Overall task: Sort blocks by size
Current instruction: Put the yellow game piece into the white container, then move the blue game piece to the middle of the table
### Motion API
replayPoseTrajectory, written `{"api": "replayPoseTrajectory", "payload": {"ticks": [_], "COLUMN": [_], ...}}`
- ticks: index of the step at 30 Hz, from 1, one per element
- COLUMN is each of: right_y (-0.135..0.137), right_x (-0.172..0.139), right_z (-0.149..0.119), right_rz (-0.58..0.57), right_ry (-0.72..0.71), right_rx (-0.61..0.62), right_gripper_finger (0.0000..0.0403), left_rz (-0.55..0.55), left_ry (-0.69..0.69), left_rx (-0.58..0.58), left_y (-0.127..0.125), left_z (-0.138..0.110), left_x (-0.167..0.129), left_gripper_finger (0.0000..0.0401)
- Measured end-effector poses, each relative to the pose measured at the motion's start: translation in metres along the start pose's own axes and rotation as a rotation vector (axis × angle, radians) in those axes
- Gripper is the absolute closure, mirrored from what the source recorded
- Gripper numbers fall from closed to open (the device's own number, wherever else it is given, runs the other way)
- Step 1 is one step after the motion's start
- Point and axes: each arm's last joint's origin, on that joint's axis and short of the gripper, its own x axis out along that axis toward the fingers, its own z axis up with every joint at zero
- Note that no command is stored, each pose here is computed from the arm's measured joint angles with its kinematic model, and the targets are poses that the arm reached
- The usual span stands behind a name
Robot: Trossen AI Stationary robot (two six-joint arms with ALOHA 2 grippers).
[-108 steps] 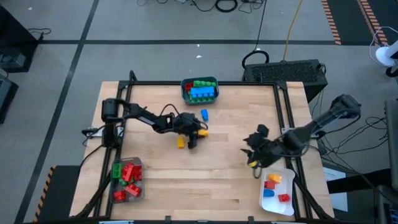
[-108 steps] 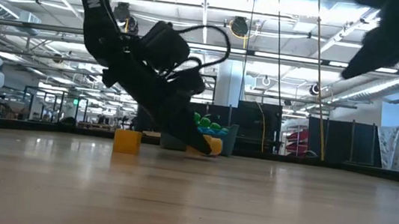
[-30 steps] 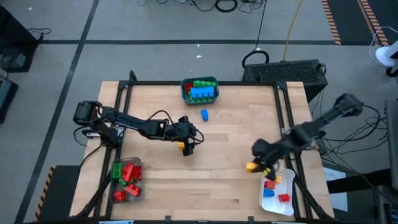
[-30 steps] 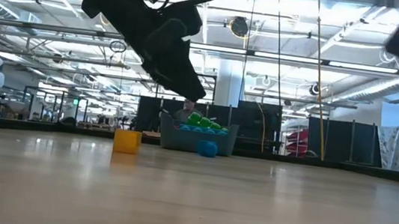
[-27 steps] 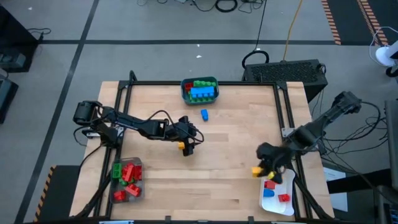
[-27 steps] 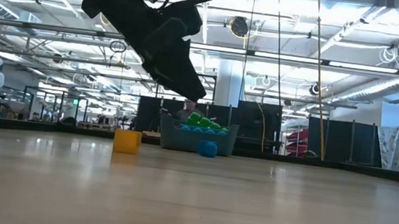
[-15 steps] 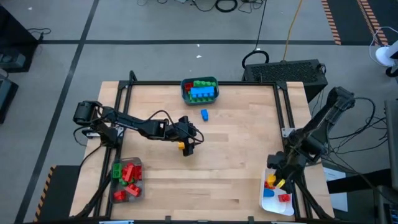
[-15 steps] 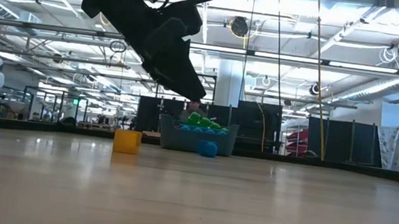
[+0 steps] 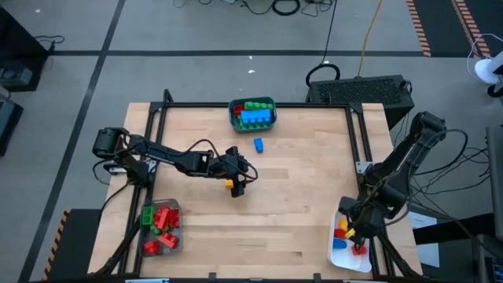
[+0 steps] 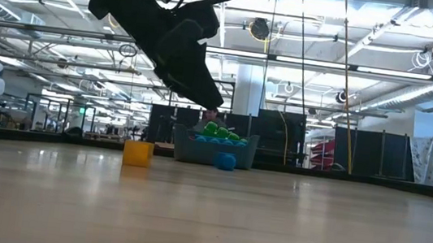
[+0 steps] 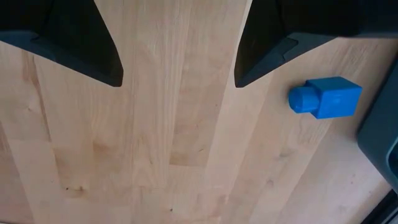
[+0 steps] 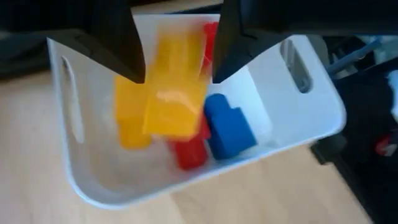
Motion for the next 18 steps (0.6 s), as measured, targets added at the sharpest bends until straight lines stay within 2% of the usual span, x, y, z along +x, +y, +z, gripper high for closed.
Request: {"api": "replayPoseTrajectory", "payload": {"ticks": [7,18], "right_y": [-0.0014,0.0065], "right_x": [0.0008,-0.0003], "right_z": [0.0003,0.0092], "right_rz": [-0.02,0.059], "right_ry": [0.015,-0.115], "right_rx": [0.013,-0.045], "right_gripper_finger": [0.0189,0.0202], "left_rz": [0.0,-0.003], "left_ry": [-0.001,-0.026], "left_rx": [-0.001,-0.033], "left_y": [0.0,-0.0002], "left_z": [0.0001,0.0026], "left_x": [0.0,0.0], "left_gripper_finger": [0.009,0.009]}}
